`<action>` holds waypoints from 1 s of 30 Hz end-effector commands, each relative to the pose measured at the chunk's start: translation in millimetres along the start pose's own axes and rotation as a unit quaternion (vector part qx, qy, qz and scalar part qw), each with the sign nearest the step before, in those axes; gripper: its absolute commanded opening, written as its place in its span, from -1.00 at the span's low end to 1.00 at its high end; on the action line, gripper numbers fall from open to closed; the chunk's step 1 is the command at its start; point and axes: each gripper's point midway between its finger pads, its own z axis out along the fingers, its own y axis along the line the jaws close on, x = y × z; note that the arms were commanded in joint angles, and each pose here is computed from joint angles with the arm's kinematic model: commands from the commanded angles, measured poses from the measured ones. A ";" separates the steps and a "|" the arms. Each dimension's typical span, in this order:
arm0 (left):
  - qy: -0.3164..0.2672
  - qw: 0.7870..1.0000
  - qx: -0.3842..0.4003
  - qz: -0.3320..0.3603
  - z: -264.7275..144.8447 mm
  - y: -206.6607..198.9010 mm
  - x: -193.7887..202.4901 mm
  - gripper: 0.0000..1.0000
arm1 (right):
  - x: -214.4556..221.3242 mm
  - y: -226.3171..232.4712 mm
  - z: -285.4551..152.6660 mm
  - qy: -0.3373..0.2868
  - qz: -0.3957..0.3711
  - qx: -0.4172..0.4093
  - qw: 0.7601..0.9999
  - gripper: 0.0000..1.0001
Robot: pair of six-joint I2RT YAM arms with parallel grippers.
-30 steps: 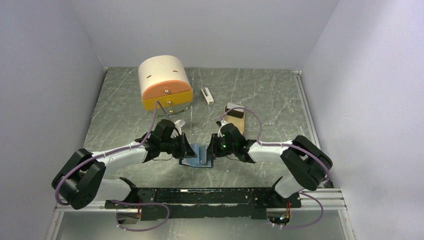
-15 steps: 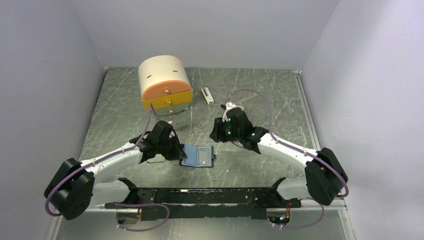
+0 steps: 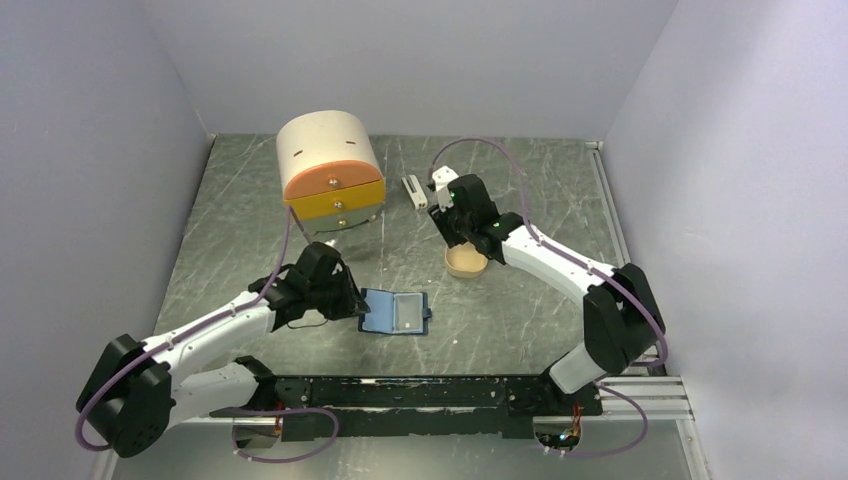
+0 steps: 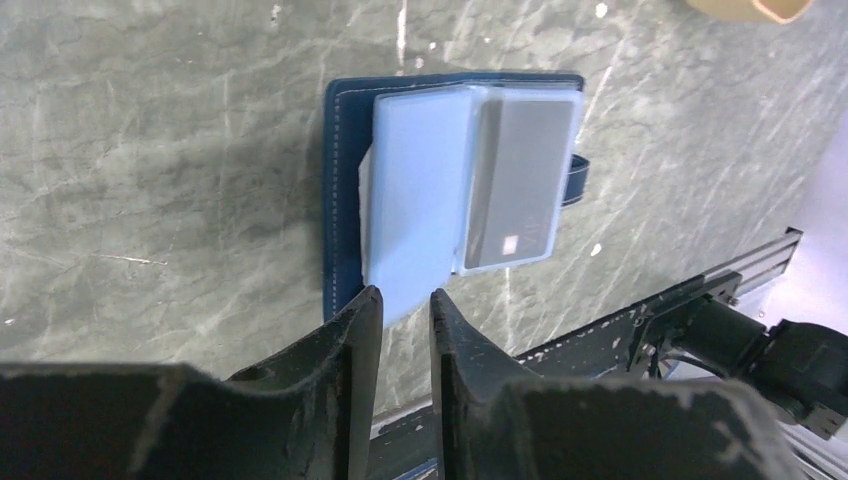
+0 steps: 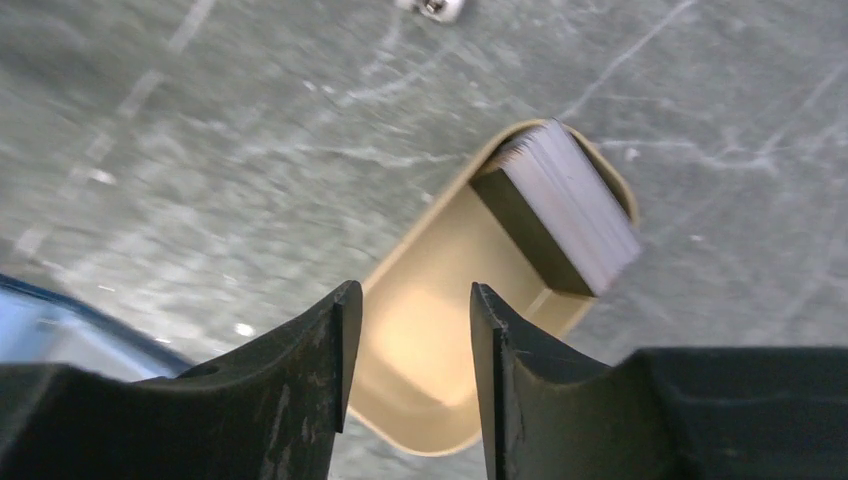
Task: Put the credit cards into the card holder
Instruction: Pick up the credit card from the storage box.
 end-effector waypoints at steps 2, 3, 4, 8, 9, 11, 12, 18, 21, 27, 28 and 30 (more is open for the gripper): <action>-0.017 0.998 0.064 0.019 -13.4 -33.9 -12.1 -0.38 | 15.0 -45.3 7.7 0.047 -0.171 0.067 0.982 -0.01; -0.016 0.997 0.074 0.024 -14.2 -37.6 -12.1 -0.38 | 17.6 -52.3 10.3 0.055 -0.176 0.075 0.980 0.00; -0.014 0.996 0.084 0.027 -14.6 -41.5 -11.3 -0.38 | 17.6 -57.3 13.1 0.059 -0.178 0.078 0.979 0.00; -0.002 0.993 0.116 0.036 -12.6 -50.2 -6.4 -0.38 | 17.2 -60.4 29.1 0.057 -0.218 0.079 0.971 0.03; 0.000 0.992 0.119 0.037 -11.5 -51.0 -5.7 -0.39 | 17.9 -62.9 32.8 0.058 -0.231 0.084 0.968 0.04; 0.004 0.990 0.136 0.043 -9.7 -54.7 -3.6 -0.40 | 20.2 -64.6 40.1 0.063 -0.251 0.087 0.962 0.05; 0.007 0.989 0.144 0.045 -9.2 -57.2 -2.3 -0.40 | 25.0 -76.7 42.4 0.070 -0.255 0.097 0.959 0.05; 0.013 0.989 0.139 0.041 -4.3 -51.1 2.3 -0.40 | 38.4 -82.7 58.4 0.088 -0.285 0.100 0.949 0.07; 0.006 0.988 0.147 0.038 -6.0 -51.2 2.5 -0.40 | 40.4 -84.5 63.6 0.092 -0.288 0.105 0.947 0.07; 0.006 0.989 0.141 0.039 -5.5 -49.1 2.4 -0.42 | 43.5 -90.1 68.8 0.098 -0.293 0.119 0.944 0.04; 0.005 0.990 0.139 0.038 -5.4 -47.9 2.5 -0.42 | 43.5 -92.6 68.6 0.100 -0.291 0.125 0.943 0.02; 0.003 0.990 0.139 0.036 -6.1 -46.8 2.9 -0.42 | 42.6 -94.9 67.9 0.100 -0.290 0.132 0.942 -0.02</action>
